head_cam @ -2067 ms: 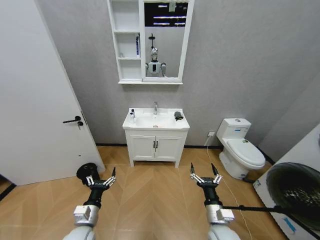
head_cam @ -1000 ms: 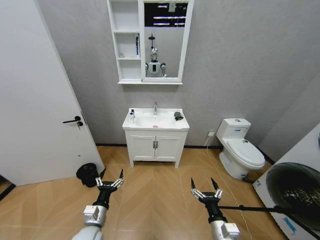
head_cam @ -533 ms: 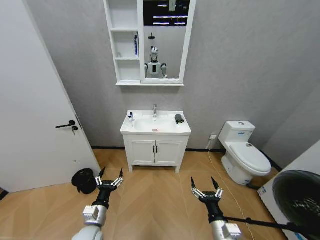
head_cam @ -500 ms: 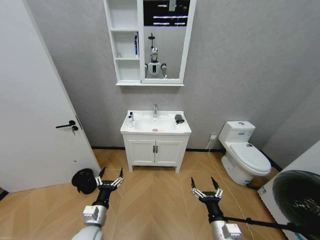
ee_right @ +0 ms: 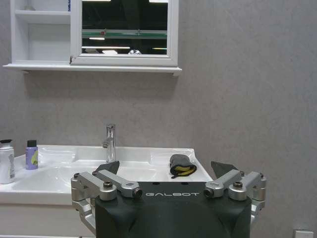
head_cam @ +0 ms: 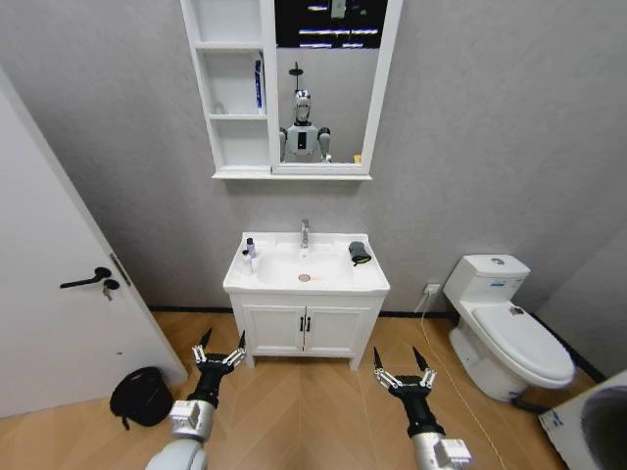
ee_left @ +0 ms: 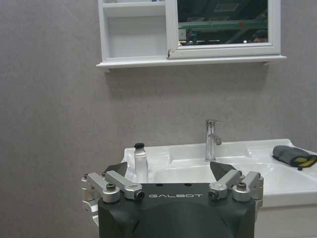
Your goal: Move facial cleanser and shampoo from washbasin to cabinet, then wipe washbasin with towel.
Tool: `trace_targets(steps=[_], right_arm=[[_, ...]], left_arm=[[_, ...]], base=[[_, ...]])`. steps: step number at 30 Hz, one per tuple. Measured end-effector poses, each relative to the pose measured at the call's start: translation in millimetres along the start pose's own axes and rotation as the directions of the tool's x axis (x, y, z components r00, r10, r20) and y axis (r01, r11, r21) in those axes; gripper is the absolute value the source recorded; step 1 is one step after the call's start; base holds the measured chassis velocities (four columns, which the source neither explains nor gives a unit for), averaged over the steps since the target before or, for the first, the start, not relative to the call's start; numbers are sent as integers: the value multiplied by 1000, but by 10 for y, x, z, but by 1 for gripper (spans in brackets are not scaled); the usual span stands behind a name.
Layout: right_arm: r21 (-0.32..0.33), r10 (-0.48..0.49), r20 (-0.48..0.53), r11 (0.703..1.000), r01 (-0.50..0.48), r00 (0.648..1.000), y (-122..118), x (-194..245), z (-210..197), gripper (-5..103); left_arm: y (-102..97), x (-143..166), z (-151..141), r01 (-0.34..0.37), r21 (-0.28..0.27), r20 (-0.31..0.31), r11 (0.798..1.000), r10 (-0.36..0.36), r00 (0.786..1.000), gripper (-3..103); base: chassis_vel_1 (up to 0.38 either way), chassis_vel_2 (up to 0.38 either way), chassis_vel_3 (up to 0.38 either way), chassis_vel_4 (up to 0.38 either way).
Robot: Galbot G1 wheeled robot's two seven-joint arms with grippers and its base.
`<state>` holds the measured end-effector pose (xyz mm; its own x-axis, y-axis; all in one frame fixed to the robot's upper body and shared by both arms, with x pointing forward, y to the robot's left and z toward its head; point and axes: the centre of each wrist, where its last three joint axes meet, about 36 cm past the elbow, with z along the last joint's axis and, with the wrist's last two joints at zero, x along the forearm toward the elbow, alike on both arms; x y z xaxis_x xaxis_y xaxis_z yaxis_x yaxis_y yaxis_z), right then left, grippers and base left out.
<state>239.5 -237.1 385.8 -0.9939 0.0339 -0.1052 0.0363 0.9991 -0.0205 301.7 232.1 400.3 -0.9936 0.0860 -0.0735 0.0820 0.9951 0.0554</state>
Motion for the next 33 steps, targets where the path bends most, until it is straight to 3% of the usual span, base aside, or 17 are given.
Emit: trace_targets(steps=[19,27,33], right_arm=[[3,-41,48,999,41,998,-10,1,107,100],[3,-67,54,998,67,996,22,51,128,100],[-8,-54,52,998,54,997,38,106,236,100]], left_arm=[[34,24,-15,20,-12,16,1000,-20,1000,94],[105,108,-15,48,-32,13,998,-47,999,94],[87,208,188,50,-36,-44,998,-51,998,93]], base=[[-323,328,330,-327],[-97,113,53,-43],[79,-32,-50,35]])
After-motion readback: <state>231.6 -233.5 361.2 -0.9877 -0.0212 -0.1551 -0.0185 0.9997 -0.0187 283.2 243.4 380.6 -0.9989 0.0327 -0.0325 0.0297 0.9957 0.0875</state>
